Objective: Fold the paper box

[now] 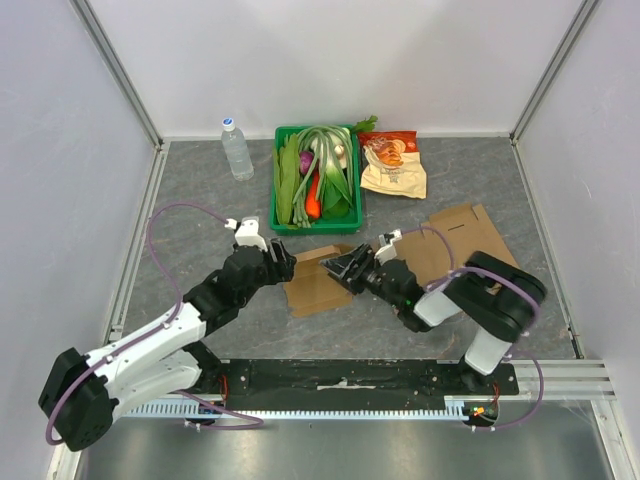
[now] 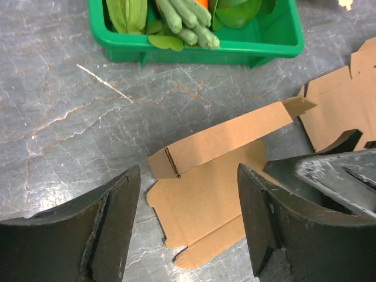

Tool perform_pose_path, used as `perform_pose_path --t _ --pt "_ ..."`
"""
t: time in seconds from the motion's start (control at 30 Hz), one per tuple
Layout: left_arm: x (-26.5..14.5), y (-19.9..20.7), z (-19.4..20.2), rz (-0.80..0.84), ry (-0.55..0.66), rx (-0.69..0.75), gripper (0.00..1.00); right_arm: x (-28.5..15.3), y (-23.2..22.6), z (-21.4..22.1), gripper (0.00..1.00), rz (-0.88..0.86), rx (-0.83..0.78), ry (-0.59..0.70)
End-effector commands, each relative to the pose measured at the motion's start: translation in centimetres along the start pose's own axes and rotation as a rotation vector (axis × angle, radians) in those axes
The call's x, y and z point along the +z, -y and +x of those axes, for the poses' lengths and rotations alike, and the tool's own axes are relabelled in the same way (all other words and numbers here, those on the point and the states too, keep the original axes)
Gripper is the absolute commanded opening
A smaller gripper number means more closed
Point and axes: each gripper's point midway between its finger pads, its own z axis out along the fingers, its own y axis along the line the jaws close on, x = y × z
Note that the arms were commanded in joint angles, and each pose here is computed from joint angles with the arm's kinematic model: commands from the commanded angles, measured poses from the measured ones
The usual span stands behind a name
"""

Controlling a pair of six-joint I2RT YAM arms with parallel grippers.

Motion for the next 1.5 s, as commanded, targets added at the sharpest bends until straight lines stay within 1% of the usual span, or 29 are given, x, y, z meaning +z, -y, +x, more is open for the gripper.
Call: perform_pose_path --t 0.0,0.03,0.07,0.1,0.13,0.17,0.2,0.23,0.27,0.3,0.37,0.4,0.43,0.47,0.53,0.63,0.77,0.87,0.93,0.97,1.03,1.1,1.2,1.23,1.27,1.43,1.47 --pt "-0.8 0.0 -1.3 0.018 0.035 0.073 0.73 -3.0 -0.2 1.0 0.77 0.003 -0.278 -0.222" --pt "-0.9 0.1 -1.5 0.017 0.03 0.076 0.73 -3.4 0.2 1.1 0.8 0.025 -0.372 -0.268" --pt "-1.0 0.2 -1.3 0.016 0.014 0.079 0.74 -3.8 0.7 0.9 0.82 0.143 -0.457 -0.358" --pt "-0.9 0.3 -1.1 0.017 0.0 0.079 0.73 -4.2 1.9 -0.3 0.83 0.203 -0.715 -0.41" --pt "-0.6 0.5 -1.2 0.013 -0.009 0.075 0.73 -4.5 2.1 -1.3 0.83 0.266 -0.816 -0.442" --pt "-0.6 0.3 -1.3 -0.008 -0.01 0.062 0.71 -5.1 1.8 -2.4 0.82 0.356 -0.885 -0.484" --pt "-0.5 0.4 -1.4 -0.008 -0.007 0.051 0.7 -5.1 2.0 -4.5 0.79 0.414 -1.006 -0.455" --pt "-0.3 0.3 -1.0 -0.001 -0.01 0.052 0.67 -5.1 1.6 -5.4 0.77 0.433 -1.04 -0.434" --pt "-0.2 0.7 -1.3 0.021 0.01 0.046 0.63 -4.7 0.3 -6.4 0.77 0.416 -1.063 -0.408" --pt "-0.3 0.4 -1.0 0.017 0.015 0.044 0.62 -4.4 -0.6 -5.9 0.74 0.357 -1.055 -0.434" --pt "-0.4 -0.2 -0.2 0.018 0.02 0.047 0.59 -3.3 -2.2 -6.3 0.65 0.315 -1.032 -0.414" --pt "-0.4 -0.5 0.3 0.019 0.019 0.043 0.58 -2.9 -2.3 -6.2 0.55 0.312 -1.022 -0.421" --pt "-0.4 -0.3 0.5 0.035 0.016 0.045 0.57 -2.3 -1.4 -5.8 0.52 0.335 -1.0 -0.45" --pt "-0.3 -0.5 0.7 0.03 0.014 0.052 0.55 -1.8 -1.7 -5.9 0.5 0.343 -0.994 -0.45" --pt "-0.1 -1.1 1.1 -0.009 0.007 0.053 0.56 -1.4 -1.2 -6.0 0.51 0.393 -0.983 -0.435" --pt "0.3 -1.4 2.2 -0.054 -0.014 0.08 0.56 -1.2 -1.8 -5.6 0.54 0.396 -0.978 -0.413" --pt "0.5 -1.6 3.2 -0.11 -0.003 0.084 0.5 -0.5 -2.5 -5.1 0.54 0.371 -0.915 -0.389" --pt "0.7 -1.6 3.0 -0.13 0.001 0.099 0.45 -0.2 -2.7 -4.9 0.55 0.357 -0.91 -0.382" --pt "0.8 -1.3 2.5 -0.132 0.016 0.104 0.46 -0.1 -2.8 -5.0 0.56 0.356 -0.909 -0.372" --pt "0.9 -1.3 2.5 -0.133 0.017 0.108 0.5 0.0 -2.9 -5.1 0.57 0.353 -0.904 -0.366" --pt "1.3 -1.7 2.9 -0.156 0.011 0.112 0.52 0.2 -3.0 -5.4 0.58 0.357 -0.877 -0.344" --pt "1.7 -1.4 2.9 -0.155 0.028 0.097 0.52 0.4 -3.3 -5.7 0.58 0.364 -0.836 -0.307" --pt "2.1 -0.6 3.7 -0.169 0.022 0.121 0.51 0.6 -3.2 -5.9 0.58 0.385 -0.782 -0.271" --pt "2.2 -1.2 3.8 -0.212 0.04 0.139 0.5 0.7 -3.1 -5.9 0.58 0.395 -0.743 -0.257" --pt "2.2 -0.9 3.6 -0.22 0.053 0.136 0.5 0.7 -3.1 -5.9 0.58 0.402 -0.728 -0.249" --pt "2.4 -1.1 3.0 -0.29 0.13 0.148 0.47 0.8 -3.2 -6.1 0.57 0.408 -0.701 -0.224" --pt "2.7 -1.1 3.2 -0.299 0.127 0.164 0.46 0.7 -3.3 -6.1 0.57 0.405 -0.702 -0.221"
